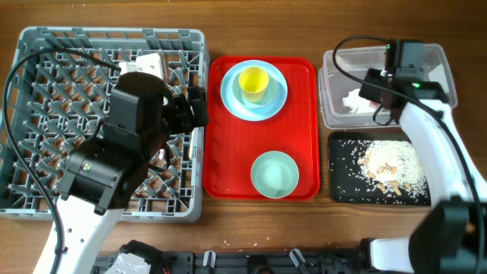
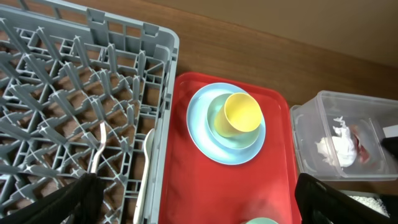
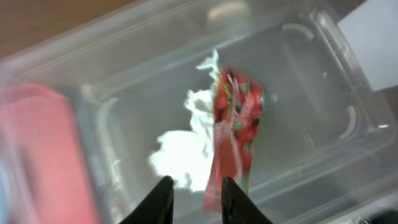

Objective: Sort waste into correct bins and load items into the dishwasher rack

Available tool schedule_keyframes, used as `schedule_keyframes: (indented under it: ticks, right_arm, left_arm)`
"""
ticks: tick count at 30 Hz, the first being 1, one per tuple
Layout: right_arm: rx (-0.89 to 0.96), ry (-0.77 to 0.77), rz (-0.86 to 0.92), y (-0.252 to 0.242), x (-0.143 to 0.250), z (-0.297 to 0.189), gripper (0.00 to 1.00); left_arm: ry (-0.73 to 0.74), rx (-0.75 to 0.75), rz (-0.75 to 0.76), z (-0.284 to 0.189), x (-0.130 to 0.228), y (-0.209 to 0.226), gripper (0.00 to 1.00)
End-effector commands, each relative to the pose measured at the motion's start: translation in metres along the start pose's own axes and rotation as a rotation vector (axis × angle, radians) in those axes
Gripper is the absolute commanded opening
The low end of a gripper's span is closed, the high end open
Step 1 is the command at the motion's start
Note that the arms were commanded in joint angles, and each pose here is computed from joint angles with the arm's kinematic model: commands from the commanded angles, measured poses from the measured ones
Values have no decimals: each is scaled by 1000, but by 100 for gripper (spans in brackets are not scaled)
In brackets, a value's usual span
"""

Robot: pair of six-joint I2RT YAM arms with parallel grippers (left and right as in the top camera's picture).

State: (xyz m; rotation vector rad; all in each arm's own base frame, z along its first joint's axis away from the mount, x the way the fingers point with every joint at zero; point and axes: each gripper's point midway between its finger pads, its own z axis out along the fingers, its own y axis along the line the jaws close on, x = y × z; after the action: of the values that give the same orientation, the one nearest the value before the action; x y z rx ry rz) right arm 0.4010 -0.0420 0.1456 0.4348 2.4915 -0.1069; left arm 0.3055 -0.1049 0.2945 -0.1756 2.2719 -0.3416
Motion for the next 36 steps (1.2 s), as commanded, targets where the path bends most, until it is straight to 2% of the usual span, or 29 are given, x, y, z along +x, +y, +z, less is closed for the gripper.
schedule_keyframes:
  ticks: [1,2,4,6,7,11,15,17,19,20,21,23,24,26,29,32,36]
  right_arm:
    - [-98,-188,4,6,-40,-81,29]
    - [-142,-218,5,9,-39,-105,47]
    - [-359,-209,-30,37,-24,-144,86]
    - [-566,-130,-119,65,5,-171,98]
    - [-606,-73,-136,71,20,-174,100]
    - [-614,140,-239,78,77,-169,100]
    - [-675,36,-224,76,78,-211,99]
    - [-690,-143,-241,64,76,-256,99]
    - [-568,-367,-147,26,70,-294,100]
    - [-450,-506,-39,-9,70,-316,100]
    - [-389,-575,55,-32,73,-328,100]
    - [-310,-655,146,-60,84,-341,100]
    - [-278,-668,246,-76,93,-344,100]
    - [-290,-746,372,-96,106,-366,100]
    - [-215,-1120,628,-168,131,-440,100]
    - [-173,-1120,665,-181,149,-436,100]
    - [-48,-906,575,-181,179,-388,100]
  left_arm:
    - [-11,7,-10,-3,-4,-1,100]
    - [-10,7,-10,-3,-3,-1,100]
    - [-11,7,-10,-3,-4,-1,100]
    - [-11,7,-10,-3,-4,-1,100]
    - [-11,7,-10,-3,-4,-1,100]
    - [-10,7,-10,-3,-3,-1,100]
    - [-11,7,-10,-3,-4,-1,100]
    - [-11,7,-10,-3,-4,-1,100]
    - [-11,7,-10,-3,-4,-1,100]
    - [-11,7,-10,-3,-4,-1,100]
    - [-11,7,-10,-3,-4,-1,100]
    - [-11,7,-10,-3,-4,-1,100]
    - [-11,7,-10,-3,-4,-1,100]
    - [-11,7,-10,-3,-4,-1,100]
    - [-11,7,-10,-3,-4,-1,100]
    - [-11,7,-10,-3,-4,-1,100]
    - [-10,7,-10,-3,-3,-1,100]
